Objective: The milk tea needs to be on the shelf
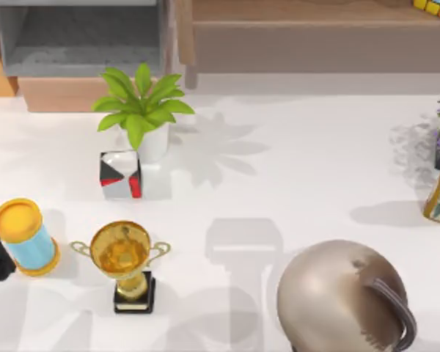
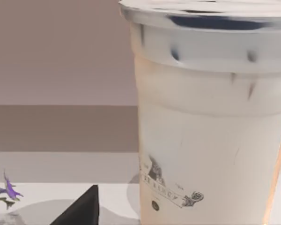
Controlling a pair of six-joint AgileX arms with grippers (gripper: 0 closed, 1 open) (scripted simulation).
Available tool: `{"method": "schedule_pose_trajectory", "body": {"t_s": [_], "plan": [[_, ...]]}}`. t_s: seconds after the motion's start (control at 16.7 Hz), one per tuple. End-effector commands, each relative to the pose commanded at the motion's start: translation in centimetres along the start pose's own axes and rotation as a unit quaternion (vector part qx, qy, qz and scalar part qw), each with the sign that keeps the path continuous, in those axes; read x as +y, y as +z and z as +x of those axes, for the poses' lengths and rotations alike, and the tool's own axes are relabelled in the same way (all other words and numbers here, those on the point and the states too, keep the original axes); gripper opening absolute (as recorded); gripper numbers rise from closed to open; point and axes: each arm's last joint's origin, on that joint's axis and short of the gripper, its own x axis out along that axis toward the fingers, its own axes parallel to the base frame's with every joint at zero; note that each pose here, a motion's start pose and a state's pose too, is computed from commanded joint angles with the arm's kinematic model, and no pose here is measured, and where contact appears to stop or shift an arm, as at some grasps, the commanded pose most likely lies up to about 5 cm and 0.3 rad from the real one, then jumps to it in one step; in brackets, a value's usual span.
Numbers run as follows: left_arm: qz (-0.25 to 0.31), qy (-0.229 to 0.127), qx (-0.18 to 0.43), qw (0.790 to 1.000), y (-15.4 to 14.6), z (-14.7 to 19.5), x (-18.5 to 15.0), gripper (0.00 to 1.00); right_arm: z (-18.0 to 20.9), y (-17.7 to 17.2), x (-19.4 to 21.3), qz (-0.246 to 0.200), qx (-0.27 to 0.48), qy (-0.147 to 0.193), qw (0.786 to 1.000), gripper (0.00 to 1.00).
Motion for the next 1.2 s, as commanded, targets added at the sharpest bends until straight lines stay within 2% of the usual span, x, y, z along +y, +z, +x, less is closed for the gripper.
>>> {"method": "schedule_pose_trajectory", "body": {"t_s": [0.3, 0.78, 1.08, 1.2], "plan": [[0.000, 0.000, 0.000, 1.000, 0.0, 0.0, 0.0, 1.00, 1.0, 0.0, 0.0, 0.000, 0.000, 0.000, 1.000, 1.00], [0.000, 0.000, 0.000, 1.000, 0.0, 0.0, 0.0, 1.00, 7.7, 0.0, -0.1, 0.000, 0.000, 0.000, 1.000, 1.00], [0.000, 0.000, 0.000, 1.000, 0.0, 0.0, 0.0, 1.00, 8.0, 0.0, 0.0, 0.000, 0.000, 0.000, 1.000, 1.00], [0.000, 0.000, 0.000, 1.000, 0.0, 0.0, 0.0, 1.00, 8.0, 0.0, 0.0, 0.000, 0.000, 0.000, 1.000, 0.85]]}}
